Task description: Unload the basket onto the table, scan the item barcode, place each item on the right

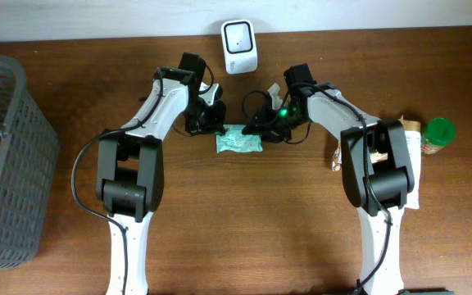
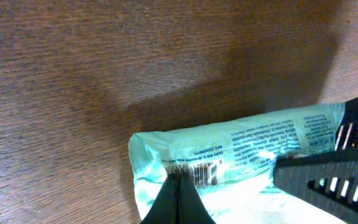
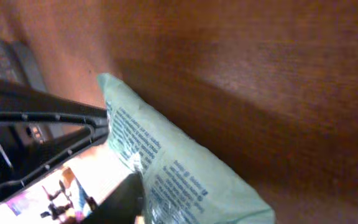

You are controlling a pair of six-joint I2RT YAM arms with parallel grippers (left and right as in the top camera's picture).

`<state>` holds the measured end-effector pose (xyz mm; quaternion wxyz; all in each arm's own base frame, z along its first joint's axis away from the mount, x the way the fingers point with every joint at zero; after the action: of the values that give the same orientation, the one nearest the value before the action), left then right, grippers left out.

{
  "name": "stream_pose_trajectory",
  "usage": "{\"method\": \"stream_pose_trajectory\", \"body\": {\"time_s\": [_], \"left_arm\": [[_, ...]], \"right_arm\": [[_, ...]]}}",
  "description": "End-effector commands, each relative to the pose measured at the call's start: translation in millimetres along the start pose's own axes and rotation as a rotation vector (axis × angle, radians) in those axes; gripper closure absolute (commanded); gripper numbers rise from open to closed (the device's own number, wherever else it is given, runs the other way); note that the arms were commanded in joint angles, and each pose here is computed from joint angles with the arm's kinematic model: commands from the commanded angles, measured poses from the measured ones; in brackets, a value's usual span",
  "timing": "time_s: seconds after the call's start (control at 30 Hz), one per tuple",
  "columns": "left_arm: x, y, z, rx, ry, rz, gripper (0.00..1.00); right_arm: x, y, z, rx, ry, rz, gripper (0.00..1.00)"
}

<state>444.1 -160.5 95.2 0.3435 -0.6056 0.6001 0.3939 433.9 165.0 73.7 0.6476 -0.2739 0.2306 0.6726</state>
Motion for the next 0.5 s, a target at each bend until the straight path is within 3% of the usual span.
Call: {"method": "stream_pose_trajectory", "body": {"time_s": [0.0,0.03,0.07,0.27,0.3,0.47], "left_arm": [[36.9,10.2,2.3,-0.018,-0.015,0.090,1.00],[33.7,9.6,1.0,-0.016,-0.015,0.088,1.00],[29.4,8.4,0.4,-0.010,-0.014,0.084,1.00],[-80.1,-22.9,-4.1,0.043,0.036,-0.120,0.65],[-104.1,-28.2,2.3,0.030,0.046,-0.174,0.58],[-152.3,-37.0,68.8,-0.117,-0.020,-0.266,0.48]], "right_arm": [[26.0,10.5,-13.4,0.002,0.074,0.039,0.84],[25.4,10.4,-13.9,-0.003,0.074,0.039,0.93],[25.3,10.3,-14.1,-0.003,0.074,0.038,0.95],[-3.7,3.7,19.9,-0.171,0.046,-0.022,0.96],[-23.0,2.7,36.7,-0.202,0.038,-0.059,0.96],[-130.5,8.7,103.6,-0.356,-0.099,-0.260,0.96]]}}
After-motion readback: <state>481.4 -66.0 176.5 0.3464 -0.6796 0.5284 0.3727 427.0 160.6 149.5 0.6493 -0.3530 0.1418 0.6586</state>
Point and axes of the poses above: each gripper's point midway between its finger pads, its own x axis out along the fingers, its own z axis along the line the jaws close on, y = z × x, the point moved 9 cm from there along -x, back along the fingers, and after that the axes turned 8 degrees about -x, right-handed, at the moved point
